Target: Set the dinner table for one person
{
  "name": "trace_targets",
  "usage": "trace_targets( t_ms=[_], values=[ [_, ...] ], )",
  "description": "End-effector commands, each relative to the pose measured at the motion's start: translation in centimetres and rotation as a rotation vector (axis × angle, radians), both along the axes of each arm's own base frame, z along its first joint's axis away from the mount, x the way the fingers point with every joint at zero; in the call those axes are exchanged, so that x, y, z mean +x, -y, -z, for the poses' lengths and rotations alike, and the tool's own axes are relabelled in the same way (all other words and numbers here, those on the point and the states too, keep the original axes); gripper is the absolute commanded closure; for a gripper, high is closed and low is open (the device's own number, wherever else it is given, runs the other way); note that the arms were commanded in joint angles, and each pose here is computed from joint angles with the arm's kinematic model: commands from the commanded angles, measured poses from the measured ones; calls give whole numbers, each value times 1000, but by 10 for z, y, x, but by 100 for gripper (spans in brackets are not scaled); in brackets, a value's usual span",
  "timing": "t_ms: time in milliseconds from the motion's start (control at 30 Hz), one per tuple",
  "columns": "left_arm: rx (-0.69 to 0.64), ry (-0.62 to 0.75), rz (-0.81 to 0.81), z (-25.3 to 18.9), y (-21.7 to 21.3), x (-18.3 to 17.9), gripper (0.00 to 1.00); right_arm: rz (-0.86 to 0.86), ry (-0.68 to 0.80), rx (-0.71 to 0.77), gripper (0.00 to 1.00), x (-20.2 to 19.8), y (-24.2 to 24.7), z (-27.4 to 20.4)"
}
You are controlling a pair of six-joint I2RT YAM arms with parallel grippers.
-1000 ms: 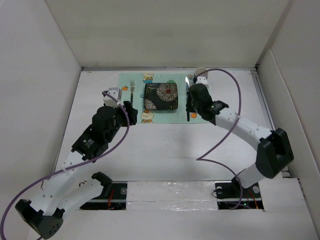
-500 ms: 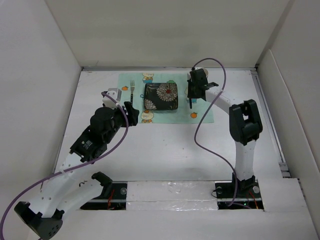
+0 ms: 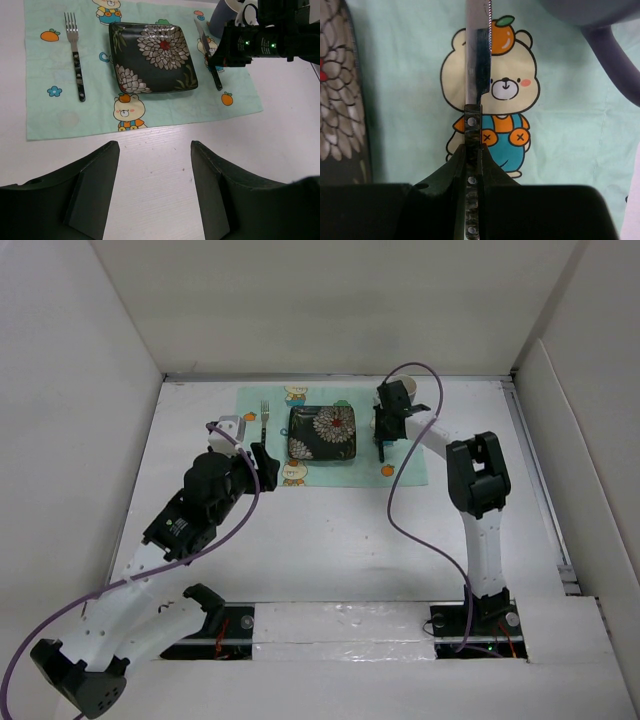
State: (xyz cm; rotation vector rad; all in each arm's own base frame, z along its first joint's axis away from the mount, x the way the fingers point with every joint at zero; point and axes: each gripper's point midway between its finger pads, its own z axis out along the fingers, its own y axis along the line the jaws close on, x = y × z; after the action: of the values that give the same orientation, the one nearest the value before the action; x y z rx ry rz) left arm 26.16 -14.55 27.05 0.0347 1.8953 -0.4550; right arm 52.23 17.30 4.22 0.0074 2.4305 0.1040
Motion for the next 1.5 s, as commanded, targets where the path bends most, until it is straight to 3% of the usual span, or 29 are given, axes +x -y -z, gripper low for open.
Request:
trace_targets(
  t_ms=[0, 133, 333, 467, 633, 800, 833, 933, 967, 1033, 1067, 1100, 1167, 1200, 1300, 1467],
  values=[
    [-17, 47, 3, -14, 3, 4, 44, 26, 37, 15, 100, 17, 7, -12],
    [-13, 46, -9, -13, 1, 5, 44, 33, 28, 18, 98, 15, 8, -7],
    [-9, 40, -12, -11, 1, 6, 44, 46, 38, 32, 66, 10, 9, -14],
    [2, 35, -59, -9, -7, 9, 43, 41, 89, 48, 56, 7, 10, -46],
    [-3, 34, -99, -10, -14, 11, 41, -18, 198, 101, 40, -11, -1, -118],
    [-31, 48, -105, -17, -19, 13, 40, -161, 263, 172, 26, -64, -36, -170],
    [-35, 55, -110, -20, -20, 13, 40, -176, 337, 202, 26, -80, -38, -206],
    [-58, 96, -140, -33, -28, 9, 40, -206, 424, 225, 30, -122, -45, -233],
    [-67, 114, -163, -39, -33, 8, 40, -180, 539, 248, 28, -144, -31, -277],
    [-121, 177, -178, -62, -40, 0, 39, -142, 612, 257, 29, -169, -11, -299],
    [-145, 201, -188, -72, -44, -3, 39, -93, 726, 290, 32, -198, 12, -341],
    [-223, 281, -203, -105, -56, -20, 38, -40, 819, 319, 0, -226, 40, -365],
    [-245, 312, -215, -115, -62, -26, 37, 11, 880, 334, 0, -240, 58, -380],
    [-290, 372, -227, -134, -73, -41, 35, 48, 982, 389, 0, -273, 83, -407],
    [-375, 469, -250, -159, -95, -68, 30, 182, 1108, 464, 0, -318, 132, -424],
    [-435, 504, -258, -159, -108, -90, 28, 250, 1101, 468, 0, -331, 150, -396]
  ],
)
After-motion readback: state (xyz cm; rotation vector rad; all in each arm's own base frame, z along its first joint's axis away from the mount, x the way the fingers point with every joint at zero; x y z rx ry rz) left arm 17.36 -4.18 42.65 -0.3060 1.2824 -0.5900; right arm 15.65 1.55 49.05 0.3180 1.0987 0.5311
